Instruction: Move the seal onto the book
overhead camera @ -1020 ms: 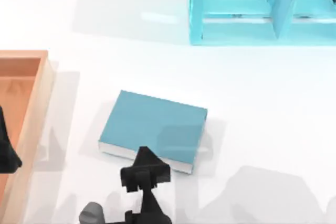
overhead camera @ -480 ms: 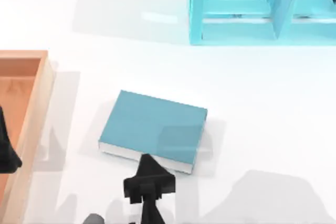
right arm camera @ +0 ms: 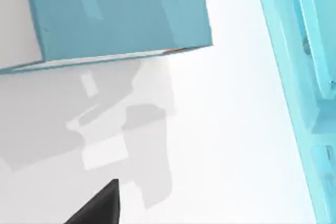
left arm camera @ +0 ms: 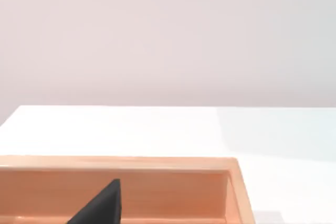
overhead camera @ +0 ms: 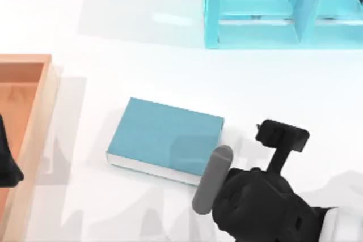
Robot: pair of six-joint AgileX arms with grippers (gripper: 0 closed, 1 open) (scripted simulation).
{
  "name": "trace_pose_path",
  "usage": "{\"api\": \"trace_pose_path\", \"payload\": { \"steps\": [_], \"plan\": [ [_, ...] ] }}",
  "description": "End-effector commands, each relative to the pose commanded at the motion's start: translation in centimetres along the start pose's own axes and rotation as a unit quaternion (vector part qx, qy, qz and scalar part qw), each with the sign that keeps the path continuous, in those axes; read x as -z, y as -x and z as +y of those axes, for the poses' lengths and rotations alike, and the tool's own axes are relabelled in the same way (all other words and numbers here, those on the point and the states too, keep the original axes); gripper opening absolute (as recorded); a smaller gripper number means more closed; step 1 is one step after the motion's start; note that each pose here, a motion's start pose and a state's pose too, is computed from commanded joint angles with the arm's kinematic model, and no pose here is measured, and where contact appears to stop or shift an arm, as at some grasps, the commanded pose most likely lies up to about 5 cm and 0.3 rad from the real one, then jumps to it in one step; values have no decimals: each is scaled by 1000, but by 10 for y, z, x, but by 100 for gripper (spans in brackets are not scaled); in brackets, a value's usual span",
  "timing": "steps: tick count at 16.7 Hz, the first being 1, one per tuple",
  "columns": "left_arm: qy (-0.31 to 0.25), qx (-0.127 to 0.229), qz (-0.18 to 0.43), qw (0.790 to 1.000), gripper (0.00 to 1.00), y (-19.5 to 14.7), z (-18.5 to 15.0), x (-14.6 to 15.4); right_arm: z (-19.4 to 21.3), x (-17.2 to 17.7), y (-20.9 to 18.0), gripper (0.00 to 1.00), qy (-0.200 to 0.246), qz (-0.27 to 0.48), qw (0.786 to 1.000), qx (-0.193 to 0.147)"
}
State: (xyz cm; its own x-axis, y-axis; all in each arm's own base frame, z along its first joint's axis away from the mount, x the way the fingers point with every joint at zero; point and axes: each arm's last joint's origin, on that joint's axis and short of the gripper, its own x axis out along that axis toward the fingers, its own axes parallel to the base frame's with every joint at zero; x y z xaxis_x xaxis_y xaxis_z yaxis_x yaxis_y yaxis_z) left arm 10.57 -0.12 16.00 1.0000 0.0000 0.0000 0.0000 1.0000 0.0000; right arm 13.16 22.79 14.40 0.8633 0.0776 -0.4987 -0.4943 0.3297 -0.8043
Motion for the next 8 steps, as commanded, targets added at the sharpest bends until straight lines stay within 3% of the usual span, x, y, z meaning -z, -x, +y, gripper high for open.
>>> {"api": "trace_pose_path", "payload": {
  "steps": [4, 8],
  "plan": [
    [0, 0, 0, 1000, 100, 0, 0, 0, -54, 83, 6, 100, -205, -18, 978, -22],
    [0, 0, 0, 1000, 100, 0, 0, 0, -72, 152, 24, 100, -393, -79, 916, 28]
  ]
}}
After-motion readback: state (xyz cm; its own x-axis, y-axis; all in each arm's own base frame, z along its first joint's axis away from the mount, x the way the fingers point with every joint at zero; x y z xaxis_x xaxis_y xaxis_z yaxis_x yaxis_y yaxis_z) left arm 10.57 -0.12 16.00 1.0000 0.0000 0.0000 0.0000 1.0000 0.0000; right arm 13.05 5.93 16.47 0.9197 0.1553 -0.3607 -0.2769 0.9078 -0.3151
